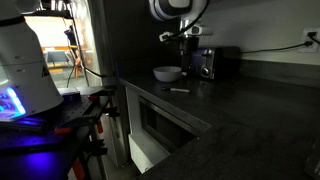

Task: Get the pen from the countertop and place it in the white bowl

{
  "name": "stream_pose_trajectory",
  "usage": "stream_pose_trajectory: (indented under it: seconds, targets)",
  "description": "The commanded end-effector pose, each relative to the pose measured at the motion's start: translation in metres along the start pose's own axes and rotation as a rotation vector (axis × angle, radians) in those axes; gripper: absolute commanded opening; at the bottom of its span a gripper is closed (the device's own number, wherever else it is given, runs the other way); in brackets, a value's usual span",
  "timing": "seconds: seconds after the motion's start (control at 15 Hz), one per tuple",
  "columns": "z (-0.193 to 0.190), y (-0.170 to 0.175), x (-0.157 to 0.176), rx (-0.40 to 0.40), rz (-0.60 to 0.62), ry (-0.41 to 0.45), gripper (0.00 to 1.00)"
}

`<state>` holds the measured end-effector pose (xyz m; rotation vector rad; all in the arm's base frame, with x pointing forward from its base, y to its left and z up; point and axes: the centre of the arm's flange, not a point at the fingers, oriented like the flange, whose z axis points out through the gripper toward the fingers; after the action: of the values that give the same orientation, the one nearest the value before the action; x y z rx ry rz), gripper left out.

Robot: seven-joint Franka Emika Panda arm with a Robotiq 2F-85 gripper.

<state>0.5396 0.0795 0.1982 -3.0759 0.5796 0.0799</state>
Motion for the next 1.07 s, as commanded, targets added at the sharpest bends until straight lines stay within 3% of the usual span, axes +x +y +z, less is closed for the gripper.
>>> stream_pose_trajectory:
  seconds: [0.0, 0.2, 0.73, 0.8, 0.93, 1.0]
  targets:
    - [0.025, -0.004, 0.008, 0.001, 0.052, -0.038, 1.00]
    - [0.041, -0.011, 0.006, -0.015, 0.124, -0.057, 1.00]
    - [0.055, -0.031, 0.012, 0.027, 0.133, -0.104, 0.97]
    - [0.057, -0.031, 0.014, 0.027, 0.134, -0.106, 0.73]
    - [0.060, -0.032, 0.014, 0.025, 0.126, -0.103, 0.71]
    - [0.063, -0.032, 0.015, 0.026, 0.123, -0.107, 0.64]
